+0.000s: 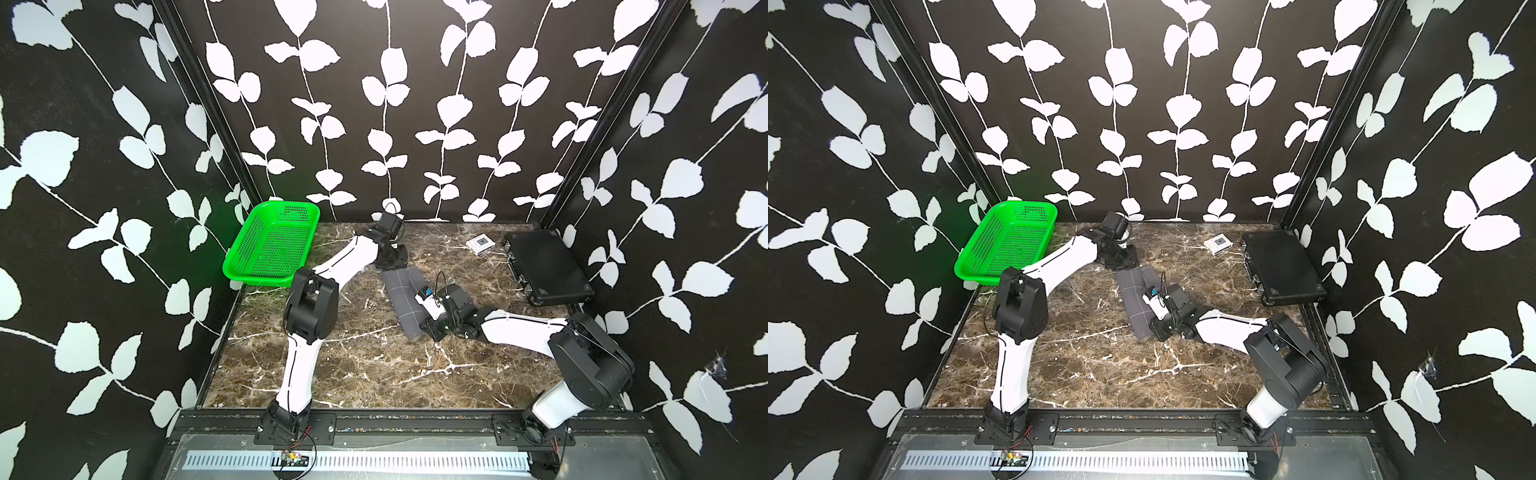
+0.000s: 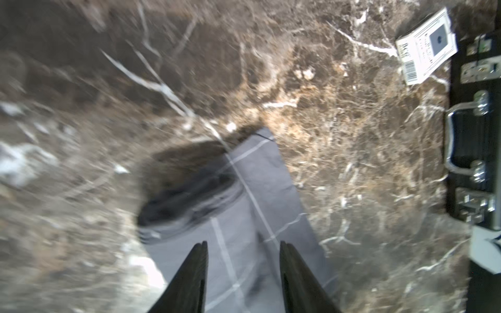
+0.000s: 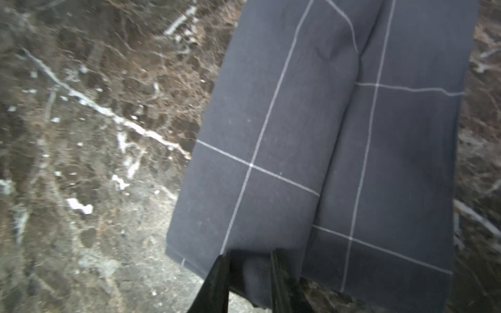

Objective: Roll up the pillowcase
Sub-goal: Roll the pillowcase at the center of the board.

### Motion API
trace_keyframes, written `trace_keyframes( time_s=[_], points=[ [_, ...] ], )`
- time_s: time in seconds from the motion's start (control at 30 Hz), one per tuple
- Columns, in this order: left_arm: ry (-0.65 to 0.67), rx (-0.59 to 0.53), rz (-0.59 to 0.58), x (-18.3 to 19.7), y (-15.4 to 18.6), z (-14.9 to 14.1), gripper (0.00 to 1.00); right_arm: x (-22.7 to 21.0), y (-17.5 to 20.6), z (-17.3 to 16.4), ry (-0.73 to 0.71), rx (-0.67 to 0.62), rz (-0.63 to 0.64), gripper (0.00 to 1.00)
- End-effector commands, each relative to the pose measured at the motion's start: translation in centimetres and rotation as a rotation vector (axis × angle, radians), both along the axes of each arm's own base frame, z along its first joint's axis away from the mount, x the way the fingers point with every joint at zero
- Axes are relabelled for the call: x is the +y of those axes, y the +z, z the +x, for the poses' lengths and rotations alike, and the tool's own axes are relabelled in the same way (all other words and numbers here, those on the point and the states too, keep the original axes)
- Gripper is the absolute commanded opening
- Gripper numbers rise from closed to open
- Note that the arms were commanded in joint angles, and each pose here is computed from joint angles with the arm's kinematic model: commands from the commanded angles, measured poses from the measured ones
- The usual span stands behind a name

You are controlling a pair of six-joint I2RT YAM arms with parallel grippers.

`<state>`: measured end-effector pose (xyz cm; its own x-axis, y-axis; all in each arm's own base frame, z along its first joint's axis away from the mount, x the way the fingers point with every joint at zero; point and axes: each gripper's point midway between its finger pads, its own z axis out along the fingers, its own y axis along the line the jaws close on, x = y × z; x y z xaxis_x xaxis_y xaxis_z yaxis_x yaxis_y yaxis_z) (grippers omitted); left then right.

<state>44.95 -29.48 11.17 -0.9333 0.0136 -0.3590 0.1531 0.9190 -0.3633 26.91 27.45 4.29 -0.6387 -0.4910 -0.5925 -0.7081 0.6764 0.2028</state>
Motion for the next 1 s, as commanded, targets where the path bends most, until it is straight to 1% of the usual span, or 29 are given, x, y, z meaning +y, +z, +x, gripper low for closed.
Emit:
trace_keyframes(
  time_s=[0.0, 0.1, 0.33, 0.43, 0.47, 0.57, 0.7, 0.77, 0.9, 0.97],
  points=[
    [-0.146, 0.004, 0.05, 0.9, -0.4, -1.2, 0.43, -0.9, -1.0, 0.3, -0.041, 0.017, -0.073, 0.28],
    [-0.195, 0.018, 0.102, 1.2, -1.8, -0.8, 0.43, -1.3, -1.1, 0.4, -0.053, 0.011, -0.094, 0.28],
    [-0.233, -0.011, 0.252, 3.1, -4.5, 0.8, 0.42, -1.5, -0.6, 0.8, -0.062, 0.001, -0.108, 0.29],
    [-0.24, -0.008, 0.213, 2.7, -5.3, 1.2, 0.41, -1.4, -0.1, 0.9, -0.059, -0.009, -0.104, 0.29],
    [-0.242, -0.003, 0.207, 2.6, -5.7, 1.2, 0.41, -1.3, 1.1, 1.1, -0.059, -0.036, -0.083, 0.3],
    [-0.245, 0.015, 0.23, 3.3, -6.9, 1.3, 0.39, -1.3, 2.6, 1.1, -0.042, -0.075, -0.071, 0.3],
    [-0.228, 0.048, 0.25, 4.6, -8.1, 1.0, 0.34, -1.3, 4.5, 1.0, -0.021, -0.136, -0.074, 0.33],
    [-0.225, 0.062, 0.259, 5.1, -8.6, 0.8, 0.3, -0.6, 5.4, 0.8, 0.011, -0.183, -0.087, 0.37],
    [-0.216, 0.086, 0.27, 5.7, -9.0, 0.4, 0.25, 1.8, 6.1, 0.4, 0.073, -0.289, -0.152, 0.52],
    [-0.216, 0.097, 0.269, 5.8, -9.1, 0.2, 0.24, 3.2, 6.0, 0.2, 0.119, -0.331, -0.2, 0.57]
  ],
)
